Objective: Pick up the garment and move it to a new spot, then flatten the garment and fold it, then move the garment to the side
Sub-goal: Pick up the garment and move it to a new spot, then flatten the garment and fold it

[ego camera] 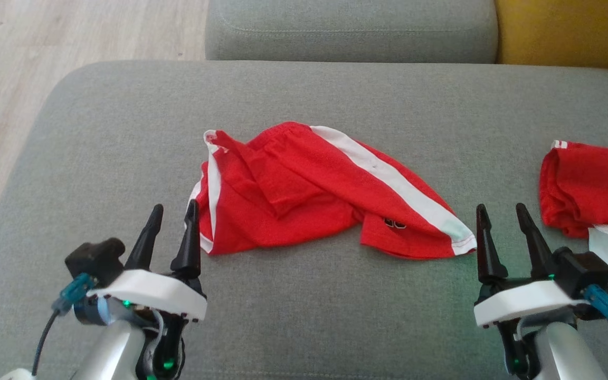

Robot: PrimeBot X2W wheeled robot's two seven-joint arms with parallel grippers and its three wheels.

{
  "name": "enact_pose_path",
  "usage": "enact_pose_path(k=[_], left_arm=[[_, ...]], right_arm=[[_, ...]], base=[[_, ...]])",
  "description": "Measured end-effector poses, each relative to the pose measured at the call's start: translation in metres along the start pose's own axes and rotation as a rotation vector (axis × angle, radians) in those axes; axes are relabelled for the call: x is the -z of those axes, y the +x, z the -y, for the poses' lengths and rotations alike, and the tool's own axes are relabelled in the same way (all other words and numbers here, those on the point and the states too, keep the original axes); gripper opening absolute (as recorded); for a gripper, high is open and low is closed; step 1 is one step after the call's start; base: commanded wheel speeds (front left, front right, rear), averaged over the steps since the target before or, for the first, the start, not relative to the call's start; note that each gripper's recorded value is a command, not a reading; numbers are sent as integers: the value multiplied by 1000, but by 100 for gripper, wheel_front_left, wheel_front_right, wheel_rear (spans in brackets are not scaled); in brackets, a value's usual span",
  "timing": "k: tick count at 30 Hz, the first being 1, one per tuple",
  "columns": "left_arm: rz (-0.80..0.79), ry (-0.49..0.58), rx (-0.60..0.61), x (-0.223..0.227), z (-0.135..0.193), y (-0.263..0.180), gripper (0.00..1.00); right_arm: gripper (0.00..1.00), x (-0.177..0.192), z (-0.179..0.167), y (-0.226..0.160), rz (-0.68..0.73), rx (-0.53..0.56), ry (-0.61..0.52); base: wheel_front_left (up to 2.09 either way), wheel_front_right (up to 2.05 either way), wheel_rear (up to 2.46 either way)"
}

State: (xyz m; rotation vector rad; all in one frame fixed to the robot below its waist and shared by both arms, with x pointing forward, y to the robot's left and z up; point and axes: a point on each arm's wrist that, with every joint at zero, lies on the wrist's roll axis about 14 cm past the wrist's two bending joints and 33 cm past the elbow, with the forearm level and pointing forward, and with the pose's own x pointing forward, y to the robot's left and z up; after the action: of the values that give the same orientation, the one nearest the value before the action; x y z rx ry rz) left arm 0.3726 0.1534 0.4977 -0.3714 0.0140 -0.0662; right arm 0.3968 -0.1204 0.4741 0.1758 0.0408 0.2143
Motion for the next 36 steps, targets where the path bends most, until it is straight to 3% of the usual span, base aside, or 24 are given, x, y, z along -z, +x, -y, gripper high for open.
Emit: enact_pose_path(k=[13,24,35,36], left_arm=[[-73,98,62,20,7,32,100],[-175,183,35,25,8,95,100],[-283,238,6,48,-3,116,100],[-287,242,6,48,-3,117,83]], right_arm=[[100,9,12,-7,-28,36,7],[100,14,25,-4,-42,70,11],[100,24,38,-11,-71,113,21],[100,24,39,-11,-71,116,22]], base=[[0,0,0],[0,0,0],[0,0,0],[0,0,0]])
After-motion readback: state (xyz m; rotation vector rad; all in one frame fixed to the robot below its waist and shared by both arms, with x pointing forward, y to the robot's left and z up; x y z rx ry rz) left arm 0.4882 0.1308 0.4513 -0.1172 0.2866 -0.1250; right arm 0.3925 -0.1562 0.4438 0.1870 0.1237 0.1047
